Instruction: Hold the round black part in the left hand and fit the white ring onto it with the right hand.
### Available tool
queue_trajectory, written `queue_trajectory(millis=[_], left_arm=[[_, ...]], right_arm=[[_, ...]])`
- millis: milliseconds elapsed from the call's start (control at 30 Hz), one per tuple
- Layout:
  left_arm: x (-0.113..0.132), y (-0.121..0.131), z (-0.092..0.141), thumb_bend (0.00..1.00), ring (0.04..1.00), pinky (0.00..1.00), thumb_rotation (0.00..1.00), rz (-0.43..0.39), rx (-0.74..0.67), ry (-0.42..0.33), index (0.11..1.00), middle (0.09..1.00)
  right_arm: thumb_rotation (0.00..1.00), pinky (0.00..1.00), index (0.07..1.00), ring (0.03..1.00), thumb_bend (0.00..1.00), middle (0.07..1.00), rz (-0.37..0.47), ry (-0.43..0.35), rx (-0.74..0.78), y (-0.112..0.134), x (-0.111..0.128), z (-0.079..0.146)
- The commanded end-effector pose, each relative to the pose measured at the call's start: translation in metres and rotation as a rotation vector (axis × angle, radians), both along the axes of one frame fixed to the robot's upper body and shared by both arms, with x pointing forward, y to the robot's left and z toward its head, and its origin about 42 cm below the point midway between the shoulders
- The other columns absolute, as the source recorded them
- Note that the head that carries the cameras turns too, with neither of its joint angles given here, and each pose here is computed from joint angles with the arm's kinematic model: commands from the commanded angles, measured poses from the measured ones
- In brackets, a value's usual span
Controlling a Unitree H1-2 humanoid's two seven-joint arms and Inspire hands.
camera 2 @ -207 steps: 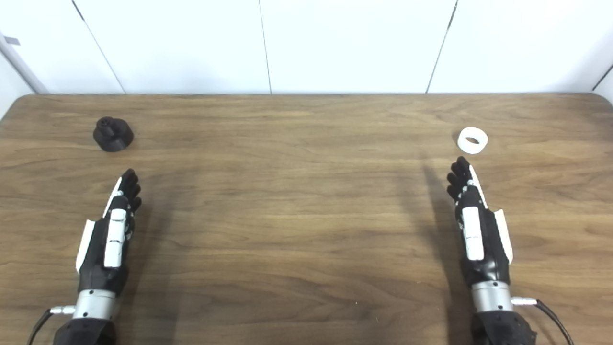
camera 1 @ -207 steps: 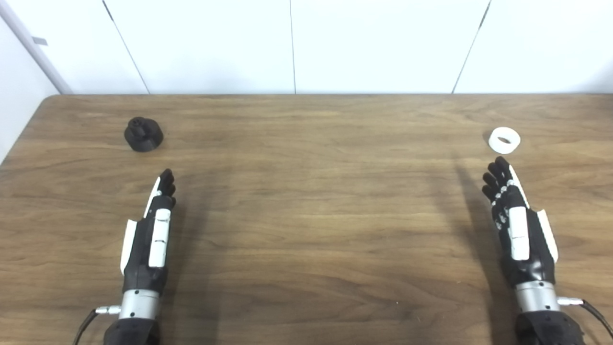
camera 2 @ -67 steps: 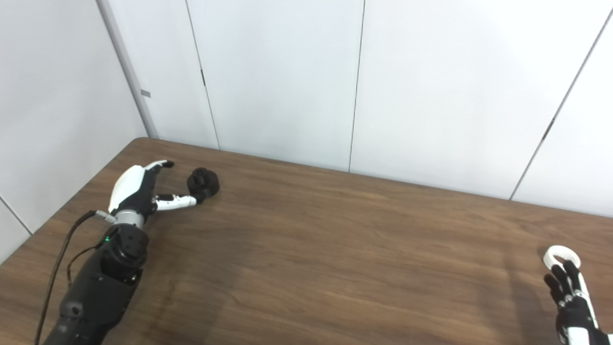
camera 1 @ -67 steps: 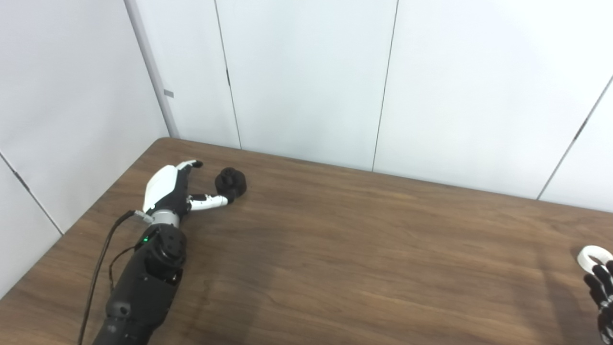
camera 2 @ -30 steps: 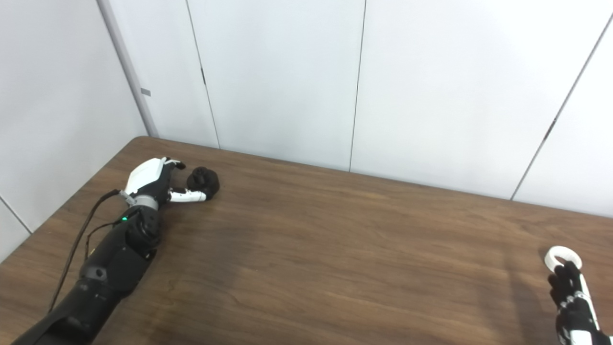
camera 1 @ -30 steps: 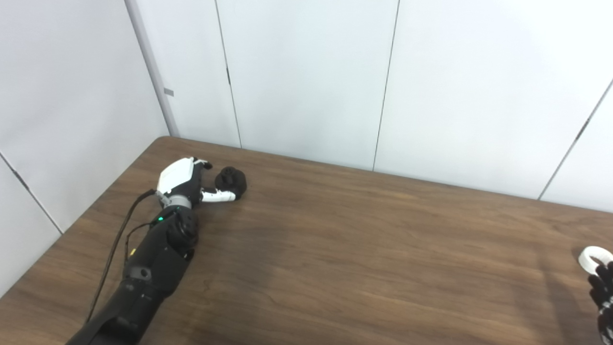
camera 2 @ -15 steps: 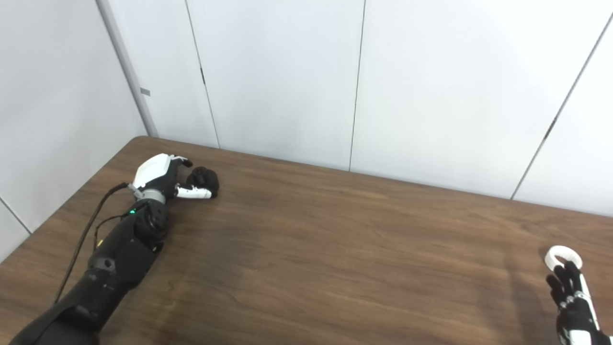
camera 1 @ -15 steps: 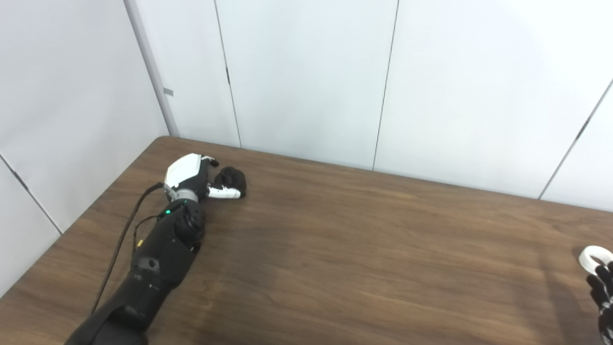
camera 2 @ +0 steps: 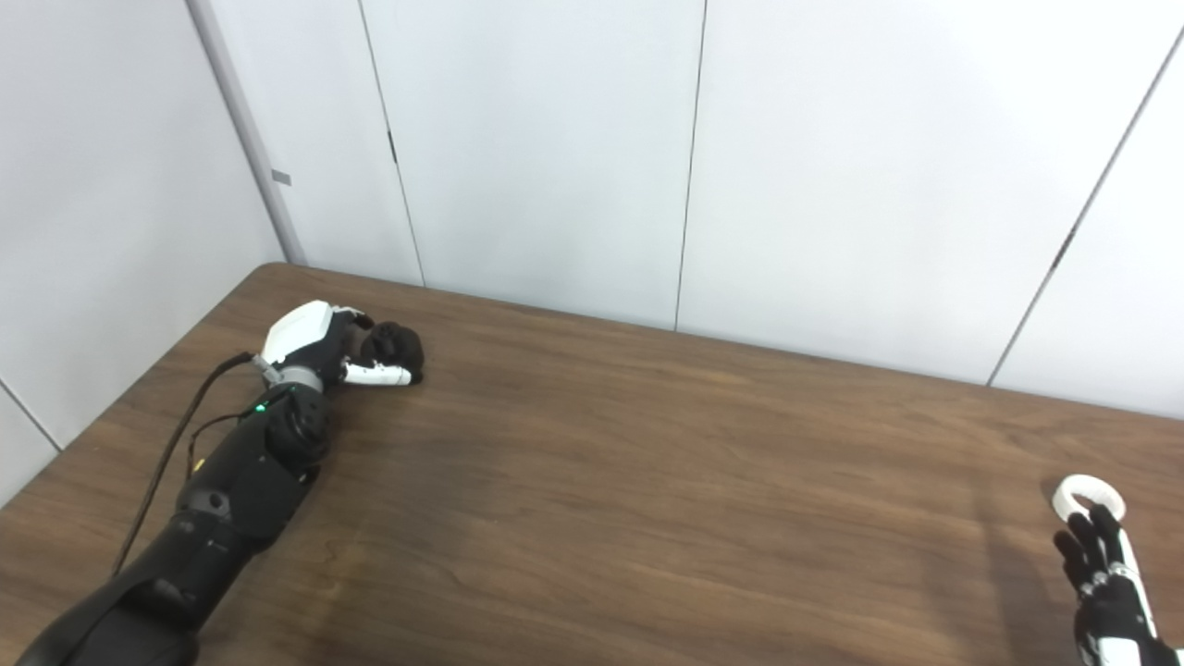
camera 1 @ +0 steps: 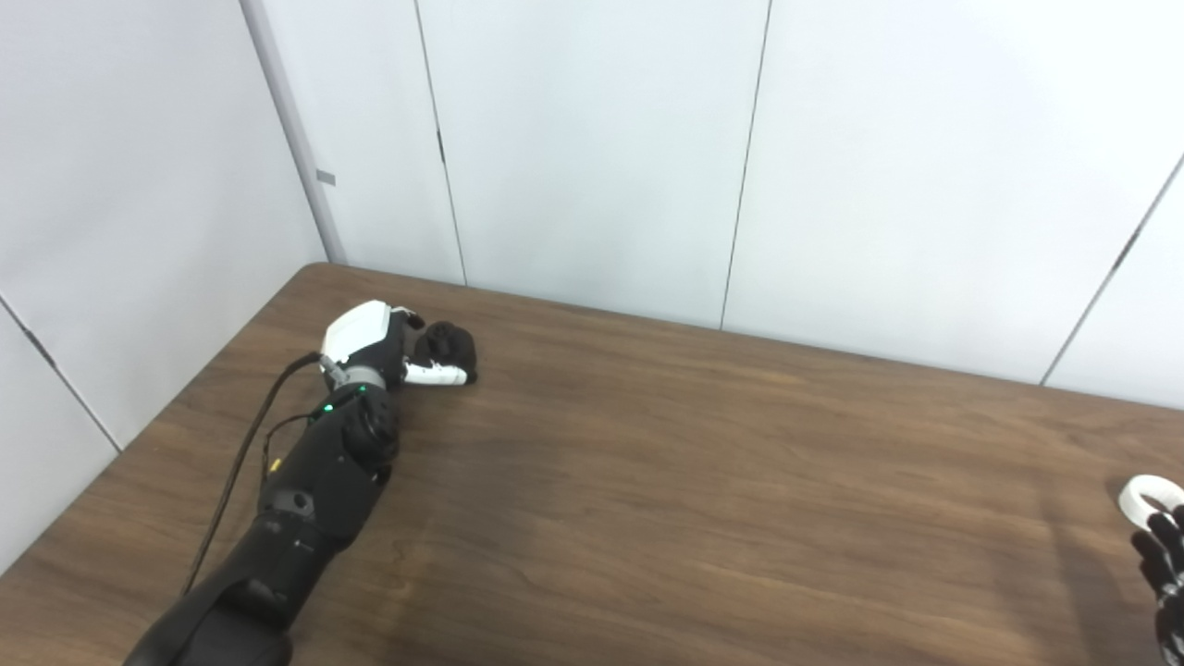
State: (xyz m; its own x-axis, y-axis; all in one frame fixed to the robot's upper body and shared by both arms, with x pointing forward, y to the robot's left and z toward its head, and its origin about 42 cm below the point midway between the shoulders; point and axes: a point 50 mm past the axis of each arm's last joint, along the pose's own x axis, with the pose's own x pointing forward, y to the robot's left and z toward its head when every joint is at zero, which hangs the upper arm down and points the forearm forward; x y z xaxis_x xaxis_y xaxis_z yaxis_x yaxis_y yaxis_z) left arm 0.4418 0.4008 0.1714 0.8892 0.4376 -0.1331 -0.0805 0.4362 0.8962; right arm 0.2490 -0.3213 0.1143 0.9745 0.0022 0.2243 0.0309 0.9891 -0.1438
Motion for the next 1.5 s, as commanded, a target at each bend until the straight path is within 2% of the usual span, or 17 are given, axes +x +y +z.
queue_trajectory(millis=[0,867,1100,1200,1400,1433,1467], left_arm=[[0.0144,0.0017,0.0296,0.93,1.000,1.00,0.36,-0.001,0.025,-0.082,0.801,0.939],[0.0157,0.0017,0.0323,0.87,0.985,1.00,0.30,-0.010,0.031,-0.080,0.761,0.918],[0.0149,0.0044,0.0320,0.86,0.969,1.00,0.28,-0.011,0.045,-0.087,0.721,0.898],[0.0137,0.0050,0.0318,0.85,0.963,1.00,0.26,-0.009,0.034,-0.098,0.693,0.890],[0.0112,0.0062,0.0304,0.81,0.940,1.00,0.15,-0.027,-0.002,-0.138,0.623,0.856],[0.0112,0.0066,0.0300,0.67,0.937,1.00,0.11,-0.025,-0.006,-0.143,0.560,0.845],[0.0111,0.0067,0.0298,0.58,0.929,1.00,0.08,-0.023,-0.011,-0.151,0.520,0.831]], right_arm=[[1.00,1.00,1.000,0.960,0.47,0.968,-0.041,0.172,0.087,0.0134,-0.0340,-0.0487],[1.00,1.00,1.000,0.962,0.48,0.971,-0.046,0.172,0.079,0.0146,-0.0346,-0.0487],[1.00,1.00,1.000,0.963,0.49,0.970,-0.047,0.167,0.068,0.0147,-0.0341,-0.0498],[1.00,1.00,1.000,0.965,0.47,0.969,-0.046,0.170,0.072,0.0152,-0.0343,-0.0491],[1.00,1.00,1.000,0.971,0.47,0.973,-0.044,0.167,0.073,0.0148,-0.0340,-0.0493],[1.00,1.00,1.000,0.967,0.47,0.970,-0.044,0.166,0.072,0.0149,-0.0340,-0.0491],[1.00,1.00,1.000,0.965,0.46,0.968,-0.046,0.165,0.071,0.0150,-0.0341,-0.0490]])
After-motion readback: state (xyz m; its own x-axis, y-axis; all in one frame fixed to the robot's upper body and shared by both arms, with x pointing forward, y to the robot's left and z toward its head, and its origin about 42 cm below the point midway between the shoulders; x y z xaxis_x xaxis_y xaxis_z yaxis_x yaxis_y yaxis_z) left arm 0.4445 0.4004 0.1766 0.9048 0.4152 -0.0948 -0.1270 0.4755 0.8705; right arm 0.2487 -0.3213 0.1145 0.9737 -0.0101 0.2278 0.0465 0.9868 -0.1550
